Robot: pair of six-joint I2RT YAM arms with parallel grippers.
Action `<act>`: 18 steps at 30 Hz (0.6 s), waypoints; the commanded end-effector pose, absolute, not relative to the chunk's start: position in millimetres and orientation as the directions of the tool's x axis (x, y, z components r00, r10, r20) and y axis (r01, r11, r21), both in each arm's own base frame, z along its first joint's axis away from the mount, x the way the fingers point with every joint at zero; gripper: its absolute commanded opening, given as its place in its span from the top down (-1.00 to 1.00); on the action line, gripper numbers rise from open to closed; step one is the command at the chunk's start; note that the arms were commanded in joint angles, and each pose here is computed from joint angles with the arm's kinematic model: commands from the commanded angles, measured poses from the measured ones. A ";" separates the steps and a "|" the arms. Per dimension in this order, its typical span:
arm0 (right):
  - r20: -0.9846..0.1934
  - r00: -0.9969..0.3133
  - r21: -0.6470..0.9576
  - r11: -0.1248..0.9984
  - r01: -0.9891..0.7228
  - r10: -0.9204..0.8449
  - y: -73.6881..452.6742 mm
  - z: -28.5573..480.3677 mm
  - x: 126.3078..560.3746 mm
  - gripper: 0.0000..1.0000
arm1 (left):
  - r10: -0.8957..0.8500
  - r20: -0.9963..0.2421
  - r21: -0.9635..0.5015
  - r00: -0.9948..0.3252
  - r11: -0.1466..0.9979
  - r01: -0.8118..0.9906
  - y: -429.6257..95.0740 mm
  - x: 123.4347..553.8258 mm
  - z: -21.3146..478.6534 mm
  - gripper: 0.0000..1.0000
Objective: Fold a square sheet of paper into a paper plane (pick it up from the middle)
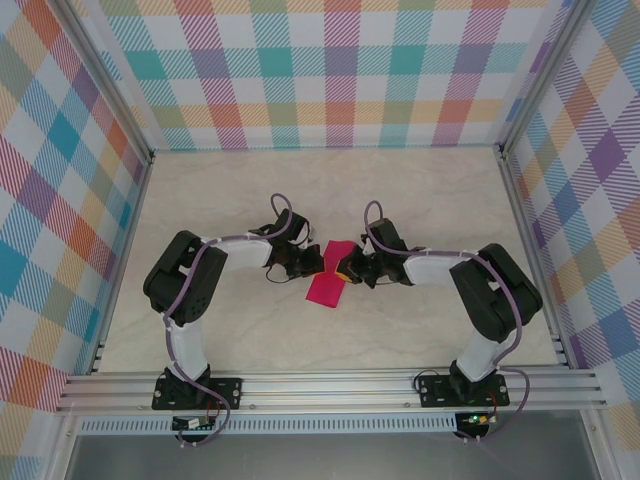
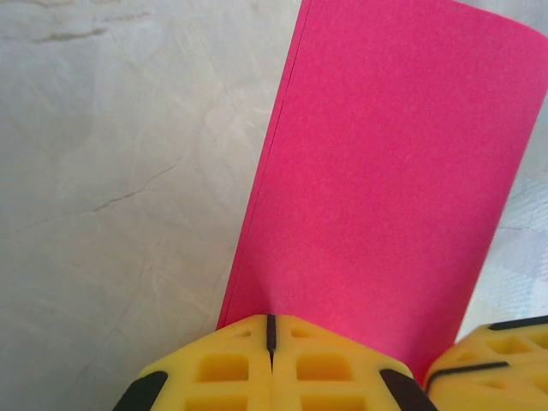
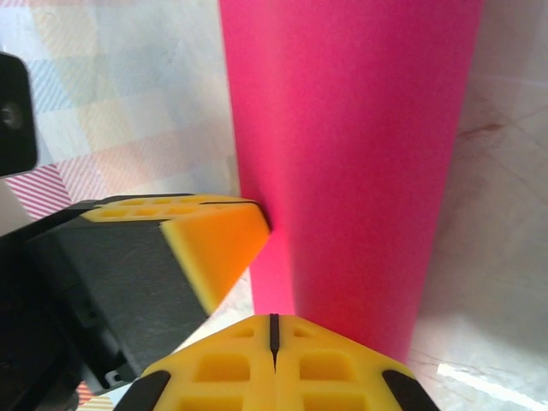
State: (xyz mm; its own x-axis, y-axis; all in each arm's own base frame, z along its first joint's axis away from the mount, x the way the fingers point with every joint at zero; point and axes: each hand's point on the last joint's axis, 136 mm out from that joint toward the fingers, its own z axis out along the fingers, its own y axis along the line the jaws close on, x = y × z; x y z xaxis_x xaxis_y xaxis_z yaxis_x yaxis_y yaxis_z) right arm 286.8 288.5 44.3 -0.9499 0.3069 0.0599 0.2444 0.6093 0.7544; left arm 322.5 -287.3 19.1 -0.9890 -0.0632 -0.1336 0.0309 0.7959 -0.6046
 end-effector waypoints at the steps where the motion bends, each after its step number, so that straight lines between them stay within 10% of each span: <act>1: 0.059 -0.952 0.743 0.624 0.243 0.300 286.4 32.6 281.7 1.00 | -0.045 -0.063 -0.493 -0.997 0.870 -0.008 -270.7 302.5 -22.6 1.00; 18: 0.024 -0.951 0.700 0.675 0.235 0.307 264.2 -1.3 265.2 1.00 | -0.043 -0.047 -0.481 -0.998 0.876 -0.015 -267.7 298.3 -32.3 1.00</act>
State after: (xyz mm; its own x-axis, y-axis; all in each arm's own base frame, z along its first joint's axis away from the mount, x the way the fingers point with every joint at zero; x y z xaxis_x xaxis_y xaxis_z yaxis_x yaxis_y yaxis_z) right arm 271.3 273.6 15.8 -0.9504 0.3085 0.0382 0.2352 0.6332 0.7374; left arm 322.3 -287.4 18.3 -0.9892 -0.0571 -0.1353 0.0366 0.7965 -0.6035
